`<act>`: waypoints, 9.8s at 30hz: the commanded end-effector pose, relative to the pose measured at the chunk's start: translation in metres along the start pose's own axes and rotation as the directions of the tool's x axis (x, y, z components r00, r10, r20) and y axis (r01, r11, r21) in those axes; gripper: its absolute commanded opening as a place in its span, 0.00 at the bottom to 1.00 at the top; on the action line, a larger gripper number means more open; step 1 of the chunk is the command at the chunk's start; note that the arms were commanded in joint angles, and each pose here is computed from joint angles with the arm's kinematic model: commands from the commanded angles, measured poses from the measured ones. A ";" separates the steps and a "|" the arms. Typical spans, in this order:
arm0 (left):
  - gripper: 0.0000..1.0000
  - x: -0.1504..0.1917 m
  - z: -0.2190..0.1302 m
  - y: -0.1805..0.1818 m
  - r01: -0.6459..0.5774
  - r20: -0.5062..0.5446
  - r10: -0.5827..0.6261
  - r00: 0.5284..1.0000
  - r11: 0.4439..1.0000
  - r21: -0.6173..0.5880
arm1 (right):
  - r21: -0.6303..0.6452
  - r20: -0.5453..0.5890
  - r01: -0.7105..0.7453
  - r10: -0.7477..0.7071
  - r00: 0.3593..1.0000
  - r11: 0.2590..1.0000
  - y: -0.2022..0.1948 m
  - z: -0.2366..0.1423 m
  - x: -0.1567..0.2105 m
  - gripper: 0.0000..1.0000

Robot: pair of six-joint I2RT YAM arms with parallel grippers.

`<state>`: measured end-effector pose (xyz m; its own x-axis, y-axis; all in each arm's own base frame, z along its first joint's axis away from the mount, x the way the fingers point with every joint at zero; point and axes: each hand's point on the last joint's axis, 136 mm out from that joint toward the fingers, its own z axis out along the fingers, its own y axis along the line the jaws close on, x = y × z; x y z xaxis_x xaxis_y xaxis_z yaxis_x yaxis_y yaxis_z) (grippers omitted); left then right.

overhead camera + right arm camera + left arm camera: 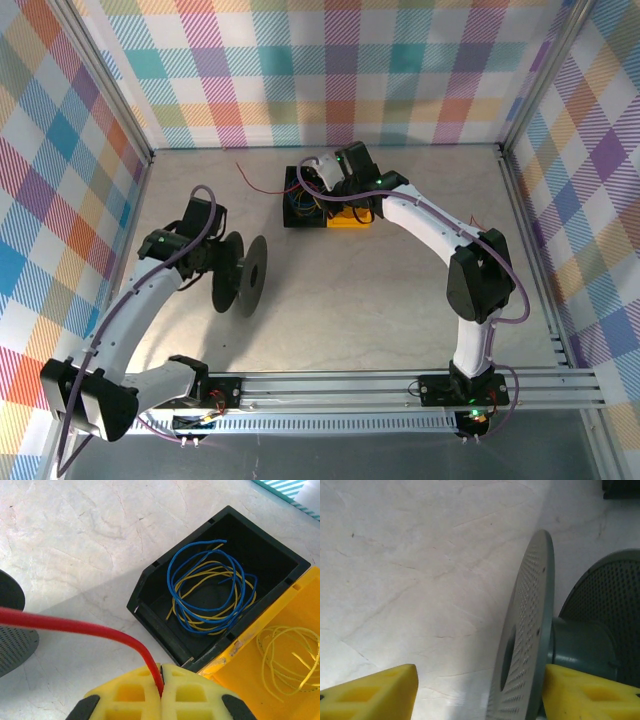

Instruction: Wrap the cables

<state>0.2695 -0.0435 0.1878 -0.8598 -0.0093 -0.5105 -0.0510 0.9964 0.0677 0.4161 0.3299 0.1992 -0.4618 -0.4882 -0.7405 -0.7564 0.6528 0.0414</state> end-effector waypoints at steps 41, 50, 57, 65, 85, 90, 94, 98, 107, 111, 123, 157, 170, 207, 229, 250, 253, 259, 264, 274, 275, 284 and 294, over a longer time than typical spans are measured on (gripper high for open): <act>0.00 -0.092 0.048 0.003 0.126 0.071 -0.127 0.989 0.992 0.021 | -0.017 -0.394 -0.472 0.428 0.813 0.881 0.082 0.038 0.057 0.00; 0.04 -0.093 0.043 0.006 0.124 0.078 -0.124 0.989 0.992 0.012 | -0.005 -0.448 -0.452 0.402 0.798 0.892 0.089 0.044 0.066 0.00; 0.15 -0.097 0.038 0.007 0.123 0.090 -0.123 0.988 0.992 0.012 | 0.005 -0.493 -0.407 0.356 0.794 0.913 0.097 0.042 0.072 0.00; 0.21 -0.103 0.025 0.009 0.116 0.107 -0.116 0.987 0.993 0.009 | 0.038 -0.525 -0.382 0.344 0.779 0.923 0.096 0.035 0.079 0.00; 0.09 -0.074 0.029 -0.008 0.137 -0.007 -0.137 0.991 0.985 0.102 | 0.145 -0.575 -0.359 0.374 0.727 0.922 0.107 -0.019 0.085 0.00; 0.00 -0.067 0.037 -0.005 0.145 -0.031 -0.143 0.989 0.986 0.080 | 0.139 -0.592 -0.356 0.366 0.718 0.924 0.108 -0.019 0.087 0.00; 0.00 -0.074 0.038 -0.004 0.156 -0.027 -0.154 0.988 0.986 0.065 | 0.126 -0.594 -0.353 0.355 0.722 0.927 0.109 -0.016 0.081 0.00; 0.00 -0.086 0.041 0.001 0.151 -0.022 -0.150 0.988 0.988 0.026 | 0.100 -0.588 -0.359 0.346 0.731 0.928 0.108 -0.006 0.072 0.00; 0.00 -0.111 0.043 0.018 0.189 -0.006 -0.189 0.982 0.981 -0.034 | 0.069 -0.570 -0.374 0.344 0.746 0.925 0.098 0.009 0.054 0.00; 0.00 -0.116 0.047 0.023 0.199 -0.029 -0.200 0.979 0.979 -0.047 | 0.067 -0.550 -0.402 0.370 0.749 0.913 0.077 0.013 0.042 0.00; 0.00 -0.131 0.048 0.022 0.182 -0.004 -0.183 0.983 0.983 -0.032 | 0.057 -0.584 -0.427 0.377 0.719 0.902 0.082 0.008 0.058 0.00; 0.00 -0.142 0.054 0.026 0.191 0.016 -0.190 0.982 0.982 -0.018 | 0.149 -0.666 -0.319 0.333 0.667 0.936 0.121 0.015 0.105 0.00; 0.08 -0.129 0.046 0.016 0.180 -0.015 -0.179 0.984 0.983 0.048 | 0.156 -0.630 -0.304 0.331 0.703 0.940 0.124 0.035 0.093 0.00; 0.25 -0.115 0.039 0.013 0.168 -0.044 -0.165 0.985 0.983 0.069 | 0.198 -0.660 -0.217 0.293 0.691 0.956 0.118 0.050 0.103 0.00; 0.24 -0.081 0.057 -0.003 0.199 -0.118 -0.184 0.976 0.972 0.128 | 0.147 -0.641 -0.249 0.284 0.713 0.957 0.134 0.058 0.095 0.00; 0.00 -0.086 0.053 -0.003 0.179 -0.118 -0.164 0.979 0.976 0.125 | -0.051 -0.555 -0.206 0.144 0.819 0.977 0.162 0.040 0.054 0.35; 0.00 -0.096 0.046 -0.001 0.167 -0.092 -0.156 0.983 0.978 0.124 | -0.160 -0.478 -0.128 0.037 0.877 0.979 0.169 0.017 0.028 0.57; 0.00 -0.123 0.027 -0.002 0.156 -0.030 -0.153 0.988 0.976 0.149 | -0.300 -0.315 -0.028 -0.071 0.947 0.954 0.167 -0.046 -0.013 0.88; 0.00 -0.149 0.006 -0.004 0.156 0.041 -0.166 0.985 0.972 0.177 | -0.349 -0.284 0.023 -0.128 0.950 0.937 0.159 -0.090 0.003 0.99; 0.00 -0.181 -0.010 -0.007 0.150 0.103 -0.175 0.979 0.966 0.212 | -0.229 -0.426 -0.187 0.075 0.902 0.955 0.145 -0.088 0.123 0.99; 0.00 -0.184 -0.012 -0.008 0.149 0.108 -0.175 0.979 0.965 0.217 | -0.224 -0.442 -0.206 0.089 0.893 0.953 0.145 -0.086 0.132 0.99; 0.00 -0.196 -0.020 -0.012 0.138 0.130 -0.175 0.976 0.958 0.252 | -0.173 -0.562 -0.286 0.143 0.814 0.943 0.145 -0.051 0.190 0.90; 0.00 -0.218 -0.037 -0.004 0.185 0.163 -0.248 0.955 0.927 0.325 | -0.150 -0.624 -0.325 0.166 0.763 0.934 0.146 -0.043 0.213 0.05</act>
<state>0.4283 -0.0503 0.3035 -0.7750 -0.2034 -0.5983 -0.0624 0.9668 -0.2478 0.1886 0.2975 0.0791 -0.7599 -0.6316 -0.1538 -0.6364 0.6745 0.3741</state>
